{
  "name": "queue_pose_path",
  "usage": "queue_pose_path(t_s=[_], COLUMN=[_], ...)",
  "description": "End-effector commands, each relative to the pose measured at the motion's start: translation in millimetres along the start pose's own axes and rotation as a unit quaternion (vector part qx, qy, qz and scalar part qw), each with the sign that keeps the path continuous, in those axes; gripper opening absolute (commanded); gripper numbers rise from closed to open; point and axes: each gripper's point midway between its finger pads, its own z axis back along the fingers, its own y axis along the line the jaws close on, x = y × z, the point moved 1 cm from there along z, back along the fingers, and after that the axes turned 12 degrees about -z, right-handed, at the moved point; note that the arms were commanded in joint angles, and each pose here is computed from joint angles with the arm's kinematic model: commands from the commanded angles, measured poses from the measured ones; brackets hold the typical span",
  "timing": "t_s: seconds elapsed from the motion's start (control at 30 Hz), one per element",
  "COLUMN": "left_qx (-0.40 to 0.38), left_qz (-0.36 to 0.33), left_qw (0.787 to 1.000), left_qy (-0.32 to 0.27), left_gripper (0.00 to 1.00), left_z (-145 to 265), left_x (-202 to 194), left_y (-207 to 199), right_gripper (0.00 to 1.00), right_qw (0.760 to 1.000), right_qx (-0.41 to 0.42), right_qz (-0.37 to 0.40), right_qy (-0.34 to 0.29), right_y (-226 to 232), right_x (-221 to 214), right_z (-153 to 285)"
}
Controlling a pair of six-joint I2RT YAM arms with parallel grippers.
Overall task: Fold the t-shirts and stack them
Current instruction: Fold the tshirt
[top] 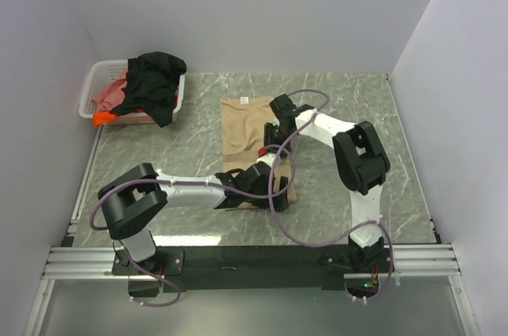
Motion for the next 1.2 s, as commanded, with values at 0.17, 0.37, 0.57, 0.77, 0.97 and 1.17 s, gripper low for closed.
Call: queue_pose_path(t_s=[0.17, 0.37, 0.57, 0.77, 0.97, 1.17], left_qx=[0.044, 0.073, 0.076, 0.109, 0.122, 0.132], left_qz=[0.011, -0.02, -0.001, 0.088, 0.15, 0.161], left_qw=[0.987, 0.995, 0.997, 0.99, 0.981, 0.977], left_qy=[0.155, 0.069, 0.002, 0.029, 0.031, 0.037], left_gripper=[0.95, 0.99, 0.99, 0.99, 0.99, 0.99], left_z=[32.4, 59.7, 93.7, 102.7, 113.3, 116.5], left_x=[-100.5, -20.5, 28.8, -11.1, -32.9, -38.9], left_y=[13.7, -4.7, -12.2, 47.2, 87.3, 100.7], right_gripper=[0.49, 0.51, 0.53, 0.53, 0.52, 0.52], right_qw=[0.999, 0.998, 0.995, 0.997, 0.997, 0.997], right_qx=[-0.033, -0.015, -0.032, -0.029, -0.051, -0.061], right_qz=[0.016, 0.047, 0.042, -0.006, -0.028, -0.037], right_qy=[0.007, -0.037, -0.088, -0.078, -0.047, -0.042], right_y=[-23.6, 2.7, -8.7, -48.8, -78.5, -83.5], right_x=[-43.2, -23.9, -28.4, -81.8, -139.7, -157.3], right_z=[0.5, 43.5, 98.9, 106.1, 87.2, 75.0])
